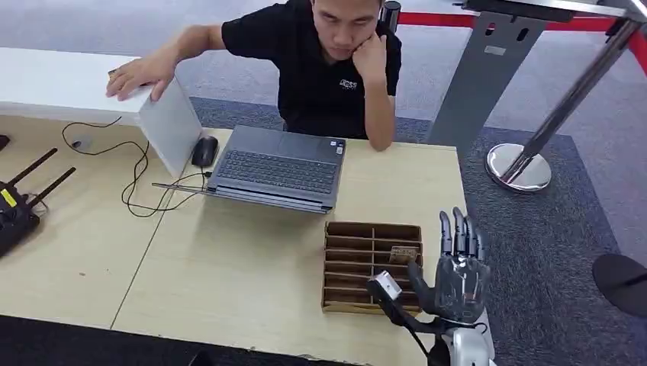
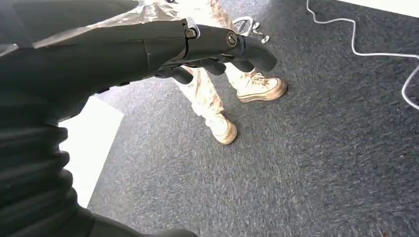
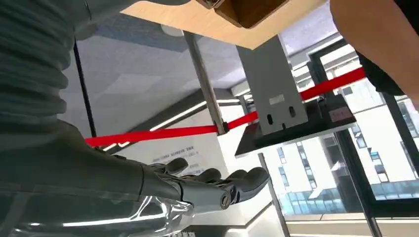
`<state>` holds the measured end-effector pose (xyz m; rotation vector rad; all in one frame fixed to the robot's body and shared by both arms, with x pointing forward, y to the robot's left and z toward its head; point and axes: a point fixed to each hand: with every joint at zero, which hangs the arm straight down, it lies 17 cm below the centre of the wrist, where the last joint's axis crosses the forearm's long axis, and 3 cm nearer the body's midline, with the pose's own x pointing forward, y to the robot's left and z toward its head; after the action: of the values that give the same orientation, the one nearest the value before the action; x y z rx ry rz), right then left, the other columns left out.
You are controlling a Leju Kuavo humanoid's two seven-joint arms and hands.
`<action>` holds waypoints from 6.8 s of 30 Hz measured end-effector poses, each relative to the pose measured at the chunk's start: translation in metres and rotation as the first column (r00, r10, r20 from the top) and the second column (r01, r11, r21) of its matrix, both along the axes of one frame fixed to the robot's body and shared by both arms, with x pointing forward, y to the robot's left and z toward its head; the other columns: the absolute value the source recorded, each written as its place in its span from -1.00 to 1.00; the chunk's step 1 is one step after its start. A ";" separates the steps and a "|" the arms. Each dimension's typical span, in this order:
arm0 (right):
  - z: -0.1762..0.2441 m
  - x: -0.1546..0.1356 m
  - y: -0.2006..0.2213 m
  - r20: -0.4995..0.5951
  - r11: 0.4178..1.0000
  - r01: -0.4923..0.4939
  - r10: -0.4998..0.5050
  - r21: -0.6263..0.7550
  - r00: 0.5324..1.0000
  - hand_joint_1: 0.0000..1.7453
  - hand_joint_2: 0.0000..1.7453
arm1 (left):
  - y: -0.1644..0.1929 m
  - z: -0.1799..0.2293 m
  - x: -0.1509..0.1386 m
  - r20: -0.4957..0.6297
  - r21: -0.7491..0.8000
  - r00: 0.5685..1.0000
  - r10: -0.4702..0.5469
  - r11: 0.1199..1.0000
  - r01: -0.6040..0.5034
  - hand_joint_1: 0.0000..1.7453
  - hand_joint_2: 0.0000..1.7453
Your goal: Pass the card to the sensor for recognition and then transmit it.
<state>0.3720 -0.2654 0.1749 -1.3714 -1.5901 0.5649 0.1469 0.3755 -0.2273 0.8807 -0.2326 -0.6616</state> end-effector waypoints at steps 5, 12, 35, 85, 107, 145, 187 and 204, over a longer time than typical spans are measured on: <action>-0.001 -0.001 0.002 -0.002 1.000 -0.006 0.006 -0.001 1.000 -1.00 1.00 | 0.000 0.000 0.000 0.000 0.000 1.000 0.003 1.000 -0.003 -1.00 1.00; -0.002 -0.001 0.004 -0.004 1.000 -0.013 0.013 -0.004 1.000 -1.00 1.00 | 0.001 0.000 0.000 0.000 0.002 1.000 0.006 1.000 -0.006 -1.00 1.00; -0.002 -0.002 0.006 -0.002 1.000 -0.018 0.018 -0.013 1.000 -1.00 1.00 | 0.003 0.000 -0.001 0.001 0.004 1.000 0.012 1.000 -0.012 -1.00 1.00; -0.023 -0.002 0.008 -0.048 0.995 -0.052 0.048 -0.086 0.998 -1.00 1.00 | 0.002 0.001 -0.001 0.002 0.007 1.000 0.010 1.000 -0.010 -1.00 1.00; -0.018 0.009 0.024 -0.040 0.994 -0.088 0.085 -0.071 0.996 -1.00 1.00 | 0.001 0.001 0.001 0.008 0.000 1.000 0.006 1.000 -0.006 -1.00 1.00; -0.027 0.009 0.039 -0.058 0.989 -0.121 0.116 -0.089 0.992 -1.00 1.00 | 0.001 0.000 -0.001 0.006 -0.005 1.000 0.020 1.000 -0.020 -1.00 1.00; 0.006 0.002 0.097 0.032 0.975 -0.221 0.222 -0.020 0.975 -1.00 1.00 | 0.001 -0.001 -0.007 -0.015 0.004 0.999 0.038 0.999 -0.038 -1.00 1.00; 0.001 -0.002 0.074 0.020 0.991 -0.132 0.132 0.002 0.991 -1.00 1.00 | 0.002 0.000 -0.008 -0.019 0.010 0.999 0.041 0.999 -0.041 -1.00 1.00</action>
<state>0.3695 -0.1914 0.1764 -1.2797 -1.7061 0.6286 0.1392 0.3771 -0.2277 0.8856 -0.1935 -0.6332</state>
